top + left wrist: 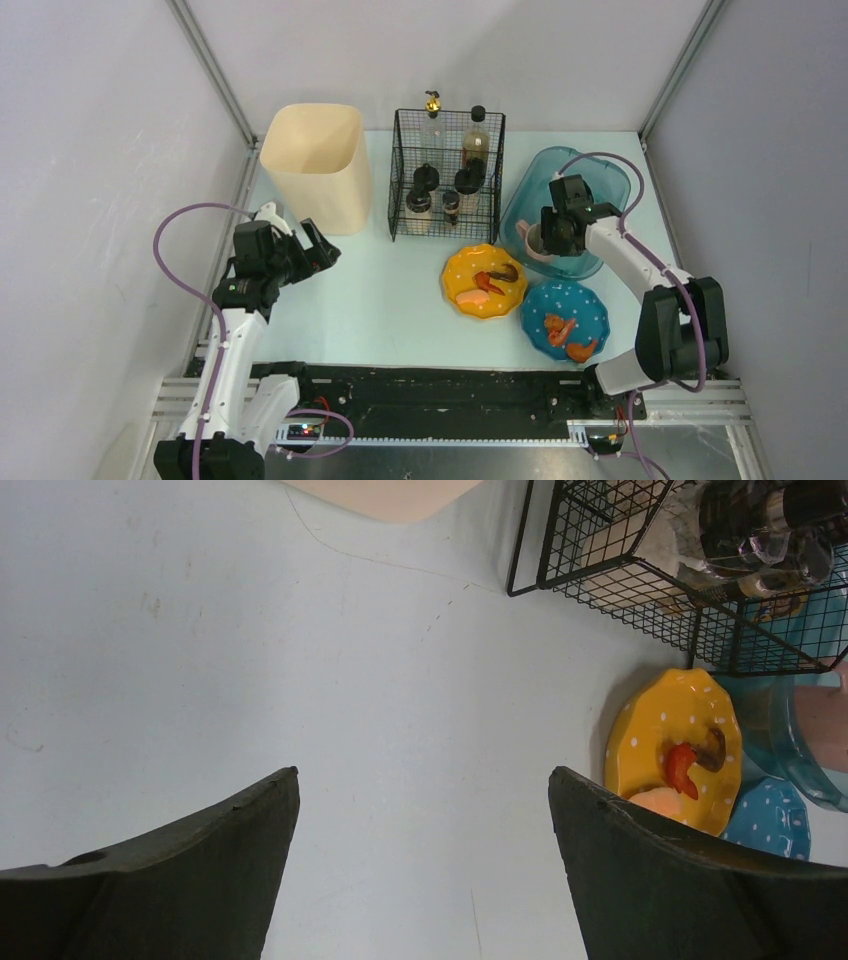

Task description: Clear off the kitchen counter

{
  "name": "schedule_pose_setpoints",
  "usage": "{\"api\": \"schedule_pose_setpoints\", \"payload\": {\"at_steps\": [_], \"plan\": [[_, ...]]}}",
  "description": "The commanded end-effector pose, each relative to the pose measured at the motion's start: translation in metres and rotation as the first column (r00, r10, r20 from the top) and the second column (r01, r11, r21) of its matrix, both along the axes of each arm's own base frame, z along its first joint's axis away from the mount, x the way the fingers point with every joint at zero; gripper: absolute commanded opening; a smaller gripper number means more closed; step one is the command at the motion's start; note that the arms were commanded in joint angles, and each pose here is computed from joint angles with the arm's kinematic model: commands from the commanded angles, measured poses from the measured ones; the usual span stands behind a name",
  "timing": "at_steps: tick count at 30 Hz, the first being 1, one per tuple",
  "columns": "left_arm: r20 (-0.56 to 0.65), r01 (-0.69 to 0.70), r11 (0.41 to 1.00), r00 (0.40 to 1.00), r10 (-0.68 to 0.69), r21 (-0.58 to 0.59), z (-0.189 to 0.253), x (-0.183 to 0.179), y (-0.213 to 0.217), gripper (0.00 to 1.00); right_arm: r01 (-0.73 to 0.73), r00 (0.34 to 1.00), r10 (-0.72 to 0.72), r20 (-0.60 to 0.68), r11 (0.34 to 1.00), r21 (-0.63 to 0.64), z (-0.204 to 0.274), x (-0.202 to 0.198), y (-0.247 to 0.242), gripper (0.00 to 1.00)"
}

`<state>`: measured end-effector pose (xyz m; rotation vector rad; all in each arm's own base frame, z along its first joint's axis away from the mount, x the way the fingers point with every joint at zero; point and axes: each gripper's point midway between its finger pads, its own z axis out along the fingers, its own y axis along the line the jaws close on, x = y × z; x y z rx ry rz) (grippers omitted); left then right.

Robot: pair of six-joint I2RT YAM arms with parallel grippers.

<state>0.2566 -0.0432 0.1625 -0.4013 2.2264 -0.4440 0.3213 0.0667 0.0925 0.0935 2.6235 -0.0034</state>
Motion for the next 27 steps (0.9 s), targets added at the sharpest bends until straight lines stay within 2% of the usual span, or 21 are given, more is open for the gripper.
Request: {"api": "schedule_pose_setpoints", "payload": {"at_steps": [1, 7, 18, 27], "plan": [[0.061, 0.005, 1.0, 0.998, -0.005, -0.006, 0.02, 0.01, 0.0, 0.98, -0.017, 0.999, 0.016, 0.032, 0.999, 0.036, 0.02, -0.014, 0.006, 0.47], [0.08, 0.032, 0.999, 0.996, -0.032, -0.001, 0.024, 0.009, -0.002, 0.98, -0.005, 0.989, -0.002, 0.145, 0.999, 0.048, 0.052, -0.012, 0.0, 0.54], [0.099, 0.066, 0.998, 0.993, -0.066, 0.005, 0.027, 0.01, -0.008, 0.98, -0.052, 0.955, 0.019, 0.297, 0.993, 0.104, 0.108, -0.019, 0.006, 0.57], [0.151, 0.28, 0.96, 0.948, -0.279, 0.012, 0.059, -0.003, -0.087, 0.98, -0.242, 0.875, 0.151, 0.46, 0.959, 0.145, 0.176, -0.051, 0.037, 0.6]]}}
